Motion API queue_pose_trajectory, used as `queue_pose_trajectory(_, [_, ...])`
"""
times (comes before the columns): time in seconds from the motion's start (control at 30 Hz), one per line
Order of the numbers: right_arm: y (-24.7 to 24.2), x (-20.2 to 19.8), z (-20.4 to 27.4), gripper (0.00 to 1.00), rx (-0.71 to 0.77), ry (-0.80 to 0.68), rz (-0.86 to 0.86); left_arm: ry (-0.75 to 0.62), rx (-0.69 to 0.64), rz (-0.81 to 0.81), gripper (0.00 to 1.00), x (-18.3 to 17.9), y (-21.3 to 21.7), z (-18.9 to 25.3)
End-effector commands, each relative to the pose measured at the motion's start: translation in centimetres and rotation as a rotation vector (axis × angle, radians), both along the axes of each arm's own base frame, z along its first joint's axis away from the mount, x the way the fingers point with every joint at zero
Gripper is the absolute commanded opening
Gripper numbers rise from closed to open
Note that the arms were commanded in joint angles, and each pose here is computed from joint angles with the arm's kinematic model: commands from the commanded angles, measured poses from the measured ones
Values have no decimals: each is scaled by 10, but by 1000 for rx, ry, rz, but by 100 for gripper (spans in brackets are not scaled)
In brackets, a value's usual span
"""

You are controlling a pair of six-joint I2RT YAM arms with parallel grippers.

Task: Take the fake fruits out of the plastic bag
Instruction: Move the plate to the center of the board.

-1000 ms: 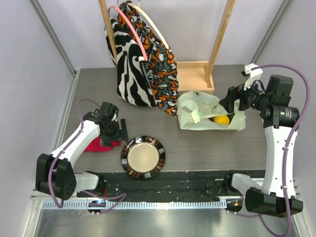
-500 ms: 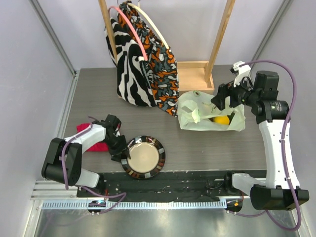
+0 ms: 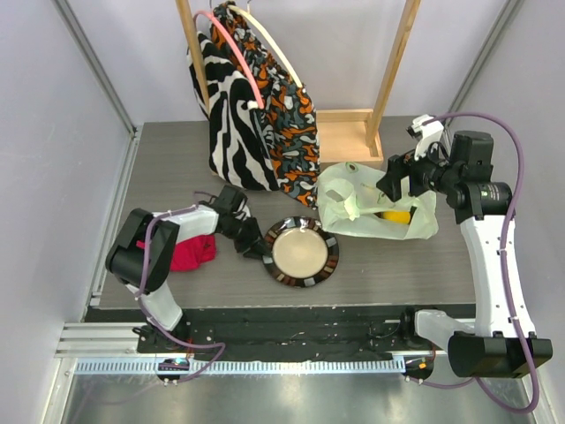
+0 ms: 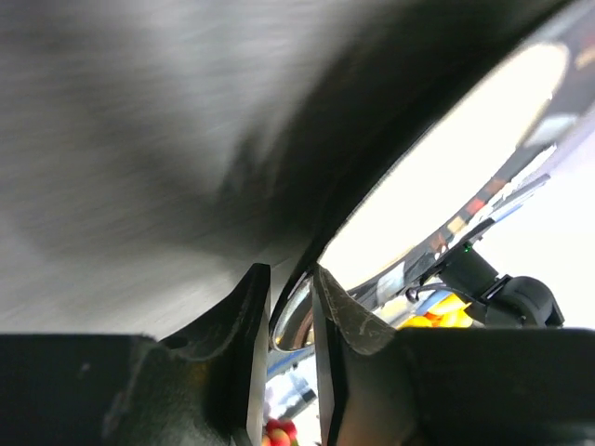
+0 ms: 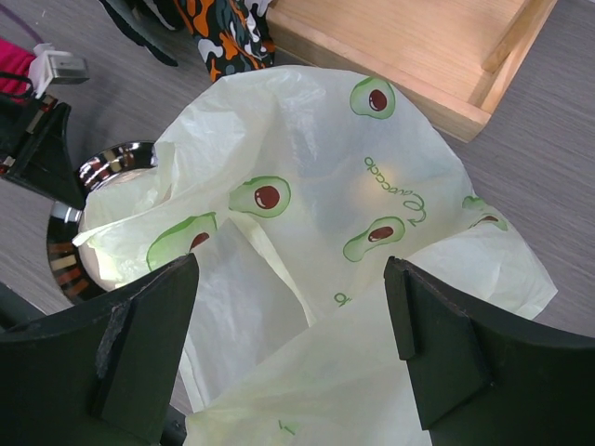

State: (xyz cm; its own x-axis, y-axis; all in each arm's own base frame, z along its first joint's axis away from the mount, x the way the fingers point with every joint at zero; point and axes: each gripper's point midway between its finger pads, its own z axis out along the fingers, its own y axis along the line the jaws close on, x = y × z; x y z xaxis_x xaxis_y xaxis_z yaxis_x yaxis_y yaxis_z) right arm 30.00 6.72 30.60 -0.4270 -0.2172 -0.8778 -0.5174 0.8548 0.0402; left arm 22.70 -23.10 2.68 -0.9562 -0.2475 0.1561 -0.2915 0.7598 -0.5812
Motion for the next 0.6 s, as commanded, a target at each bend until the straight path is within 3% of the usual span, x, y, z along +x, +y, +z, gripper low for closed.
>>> queue_pose_trajectory(0.0, [-1,-5,13,89,-31,-68,7,-88,-63,-53,23,17,-37,16])
queue_pose_trajectory(0.03, [-2,-5,13,89,-32,-70,4,-84,-54,-71,19,10,-38,15])
queue_pose_trajectory(0.07, [-3,-5,13,89,-35,-72,-1,-84,-49,-80,4,7,-36,13])
queue_pose_trajectory(0.1, [-4,-5,12,89,-37,-68,-7,-78,-35,-86,0,2,-32,9])
queue_pose_trajectory(0.33, [-13,-14,10,89,-69,-66,-54,-123,-22,-176,0,-18,-25,11])
queue_pose_trajectory(0.37, [-14,-15,7,89,-77,-62,-56,-148,-22,-203,3,-19,-26,13])
queue_pose_trajectory(0.4, [-15,-16,7,89,-81,-63,-59,-156,-7,-214,13,-21,-25,12])
queue_pose_trajectory(0.43, [-16,-17,6,89,-86,-63,-63,-166,2,-229,41,-23,-25,13])
queue_pose_trajectory(0.47, [-16,-19,5,89,-87,-64,-63,-193,7,-241,53,-22,-24,17])
queue_pose_trajectory(0.53, [-16,-19,6,89,-83,-60,-70,-212,38,-261,68,-23,-18,21])
queue_pose_trajectory(0.57, [-17,-21,11,89,-81,-69,-75,-255,46,-298,71,-20,-15,27])
